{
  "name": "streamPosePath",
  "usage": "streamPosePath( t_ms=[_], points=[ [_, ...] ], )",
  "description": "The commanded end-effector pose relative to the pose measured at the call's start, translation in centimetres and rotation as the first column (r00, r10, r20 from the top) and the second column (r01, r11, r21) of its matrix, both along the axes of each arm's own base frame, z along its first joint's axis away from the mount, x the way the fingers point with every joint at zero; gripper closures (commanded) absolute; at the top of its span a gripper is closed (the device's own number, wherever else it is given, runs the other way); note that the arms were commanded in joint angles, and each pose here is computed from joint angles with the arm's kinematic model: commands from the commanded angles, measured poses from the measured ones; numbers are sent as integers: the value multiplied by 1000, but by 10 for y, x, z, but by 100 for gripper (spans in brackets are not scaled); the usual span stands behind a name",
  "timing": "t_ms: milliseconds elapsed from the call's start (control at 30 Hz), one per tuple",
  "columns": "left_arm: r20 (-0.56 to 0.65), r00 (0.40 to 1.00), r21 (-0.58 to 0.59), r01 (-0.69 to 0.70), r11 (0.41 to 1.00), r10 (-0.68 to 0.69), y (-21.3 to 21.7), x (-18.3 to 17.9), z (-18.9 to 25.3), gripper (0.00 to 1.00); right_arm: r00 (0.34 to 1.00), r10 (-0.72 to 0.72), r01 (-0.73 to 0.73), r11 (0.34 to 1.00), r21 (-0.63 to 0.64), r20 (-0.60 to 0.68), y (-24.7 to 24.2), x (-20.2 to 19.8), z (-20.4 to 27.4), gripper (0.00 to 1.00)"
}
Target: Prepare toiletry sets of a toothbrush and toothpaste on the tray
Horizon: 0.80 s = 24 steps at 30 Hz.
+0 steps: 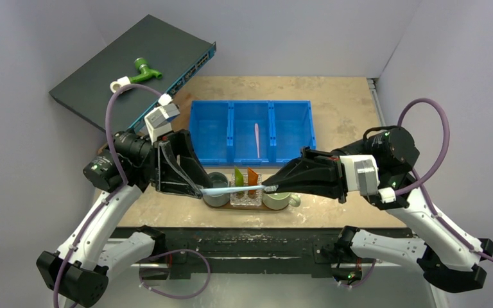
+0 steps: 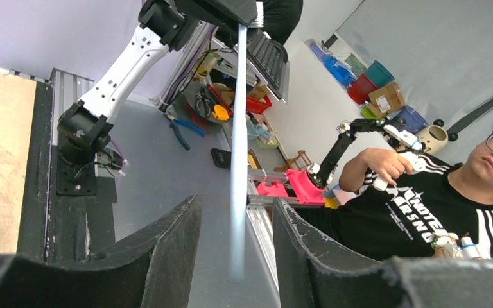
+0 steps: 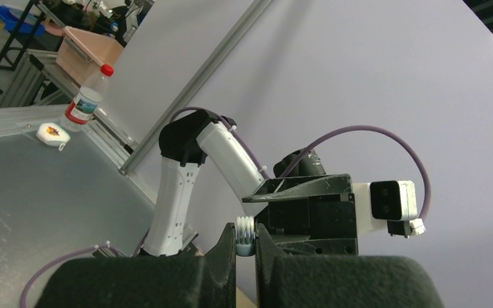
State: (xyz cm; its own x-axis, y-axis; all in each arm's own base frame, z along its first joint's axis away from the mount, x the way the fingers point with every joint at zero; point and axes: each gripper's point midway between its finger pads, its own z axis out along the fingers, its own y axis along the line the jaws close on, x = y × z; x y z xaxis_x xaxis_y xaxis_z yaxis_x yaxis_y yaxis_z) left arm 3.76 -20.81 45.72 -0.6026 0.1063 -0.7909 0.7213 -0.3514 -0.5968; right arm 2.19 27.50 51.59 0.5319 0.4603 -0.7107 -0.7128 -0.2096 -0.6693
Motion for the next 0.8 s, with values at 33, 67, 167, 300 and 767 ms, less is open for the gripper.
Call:
streamPosePath(
  t_ms=[33, 67, 167, 300, 767],
  points=[
    [34, 999, -2, -12, 1000, 12, -1, 2, -3, 55, 1000, -22, 22, 999, 26, 3, -11, -5, 12, 100],
    [25, 1000, 3, -13, 1000, 13, -2, 3, -4, 55, 1000, -27, 27, 999, 26, -4, -11, -5, 12, 100],
    [12, 1000, 10, -16, 1000, 15, -3, 6, -5, 55, 999, -46, 47, 999, 19, -25, -12, -3, 11, 100],
    [-21, 999, 29, -25, 999, 25, -6, 13, -8, 55, 995, -78, 78, 997, -5, -65, -12, 2, 7, 100],
    [-60, 972, 179, -213, 961, 226, -12, 43, -35, 54, 942, -227, 200, 971, -127, -249, -10, 25, -9, 100]
  ],
)
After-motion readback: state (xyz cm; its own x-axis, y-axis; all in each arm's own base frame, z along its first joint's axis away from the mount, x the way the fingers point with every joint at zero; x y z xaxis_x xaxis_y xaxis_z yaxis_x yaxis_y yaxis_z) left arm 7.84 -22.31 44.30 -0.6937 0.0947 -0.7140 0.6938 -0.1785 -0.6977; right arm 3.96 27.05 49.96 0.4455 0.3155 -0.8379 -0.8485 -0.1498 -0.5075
